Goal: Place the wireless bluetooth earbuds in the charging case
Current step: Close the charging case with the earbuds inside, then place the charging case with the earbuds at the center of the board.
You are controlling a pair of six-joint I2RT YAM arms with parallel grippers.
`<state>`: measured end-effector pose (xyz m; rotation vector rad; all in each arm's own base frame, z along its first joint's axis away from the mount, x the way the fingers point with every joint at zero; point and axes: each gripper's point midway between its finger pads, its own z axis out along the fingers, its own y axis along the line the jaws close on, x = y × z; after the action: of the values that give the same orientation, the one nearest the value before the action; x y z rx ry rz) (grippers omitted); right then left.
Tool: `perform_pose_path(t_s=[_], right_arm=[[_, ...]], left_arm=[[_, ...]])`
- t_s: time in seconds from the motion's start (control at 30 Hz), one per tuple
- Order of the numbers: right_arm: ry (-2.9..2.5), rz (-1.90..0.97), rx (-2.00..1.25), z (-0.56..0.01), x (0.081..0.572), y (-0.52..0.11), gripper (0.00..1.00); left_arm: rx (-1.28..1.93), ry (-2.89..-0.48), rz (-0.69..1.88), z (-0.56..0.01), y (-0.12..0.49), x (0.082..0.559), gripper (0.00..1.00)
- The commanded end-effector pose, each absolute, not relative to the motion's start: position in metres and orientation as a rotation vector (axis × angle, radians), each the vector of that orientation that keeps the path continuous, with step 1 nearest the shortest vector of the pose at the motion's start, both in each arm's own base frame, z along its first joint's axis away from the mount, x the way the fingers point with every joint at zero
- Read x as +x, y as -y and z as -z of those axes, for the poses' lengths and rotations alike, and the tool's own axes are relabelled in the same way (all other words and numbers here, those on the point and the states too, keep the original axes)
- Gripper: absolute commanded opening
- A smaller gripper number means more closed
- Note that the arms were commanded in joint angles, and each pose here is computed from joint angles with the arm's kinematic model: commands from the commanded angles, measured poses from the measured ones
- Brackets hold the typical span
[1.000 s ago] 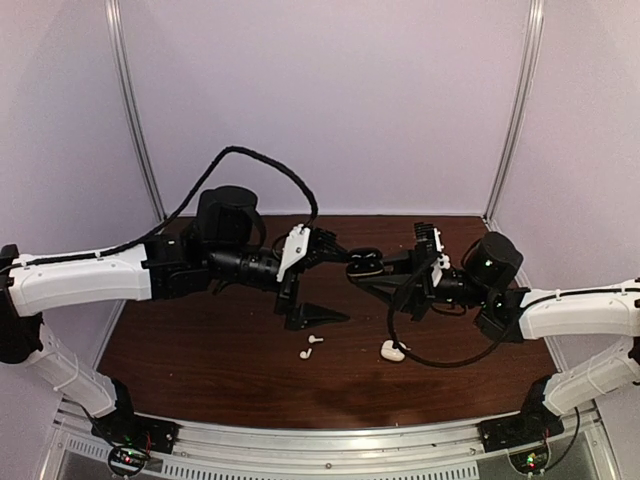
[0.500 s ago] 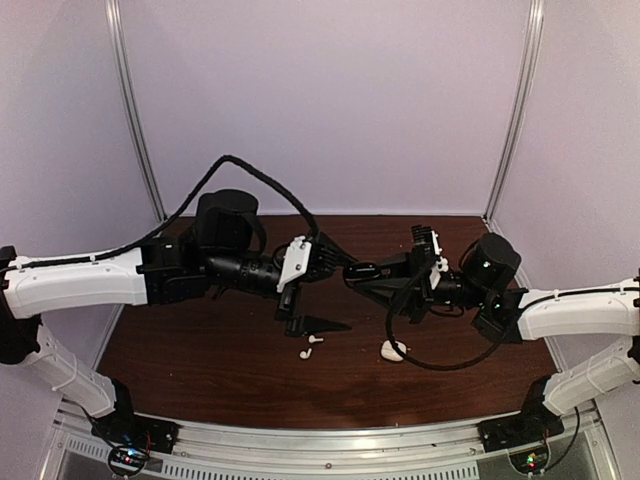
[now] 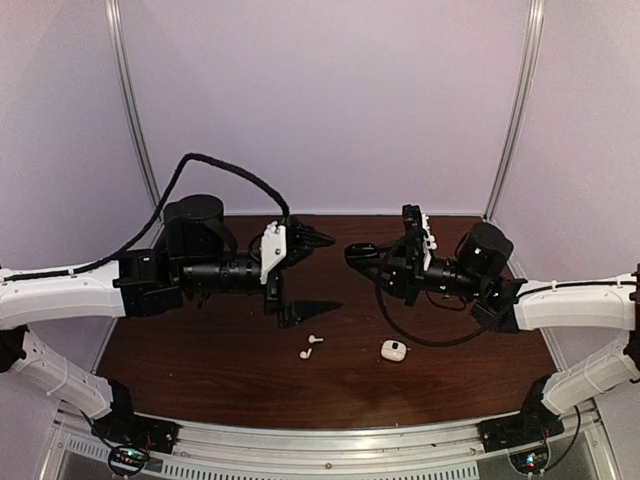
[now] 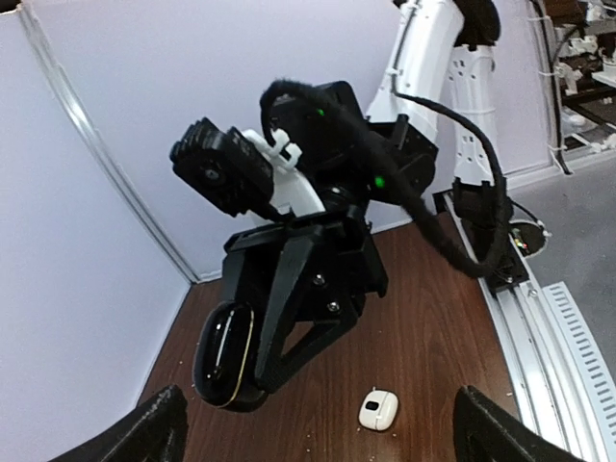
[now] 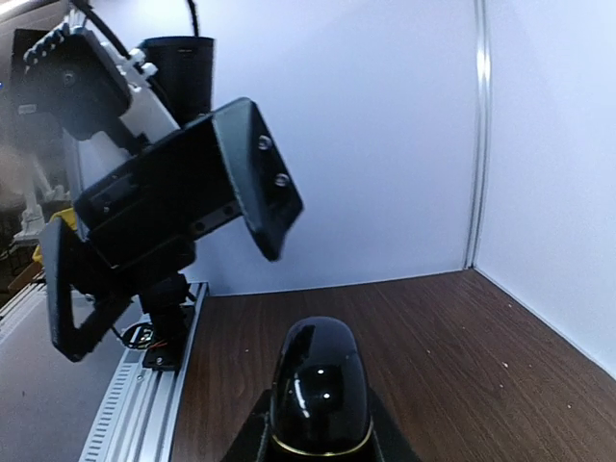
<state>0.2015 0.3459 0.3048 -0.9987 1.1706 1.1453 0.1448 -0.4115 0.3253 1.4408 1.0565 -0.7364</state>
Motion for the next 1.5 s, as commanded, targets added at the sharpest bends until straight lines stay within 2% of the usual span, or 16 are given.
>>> perform_pose_path(t_s=[0.0, 0.23, 0.37, 0.6, 0.9, 1.07, 1.3, 1.47], right_arm=[[-1.457, -1.040, -0.813, -0.288, 0.267, -0.340, 0.00], [-1.756, -0.975, -0.664, -0.242, 0.341, -0.332, 0.00], [-1.872, -0.965, -0.644, -0.212, 0.374, -0.339, 0.00], [-2.064, -0.958, -0.652, -0.150, 0.416, -0.356, 0.02], [-2.189, -1.011, -0.663, -0.094, 0.441, -0.380, 0.08], [-2.234, -1.011, -0.659, -0.070, 0.446, -0.382, 0.17], [-2.273, -0.978, -0.657, -0.051, 0.450, -0.378, 0.23], [-2.287, -0.922, -0.634, -0.050, 0.458, -0.362, 0.46]], left_arm=[[1.085, -1.170, 0.746, -0.375, 0.387, 0.194, 0.98], [0.667, -1.489, 0.774, -0.363, 0.341, 0.259, 0.98], [0.515, -1.605, 0.690, -0.344, 0.313, 0.281, 0.98], [0.483, -1.669, 0.597, -0.317, 0.295, 0.288, 0.98], [0.476, -1.711, 0.540, -0.296, 0.291, 0.297, 0.98], [0.474, -1.735, 0.518, -0.289, 0.289, 0.301, 0.98], [0.485, -1.743, 0.508, -0.284, 0.288, 0.302, 0.98], [0.533, -1.776, 0.518, -0.274, 0.295, 0.301, 0.98]])
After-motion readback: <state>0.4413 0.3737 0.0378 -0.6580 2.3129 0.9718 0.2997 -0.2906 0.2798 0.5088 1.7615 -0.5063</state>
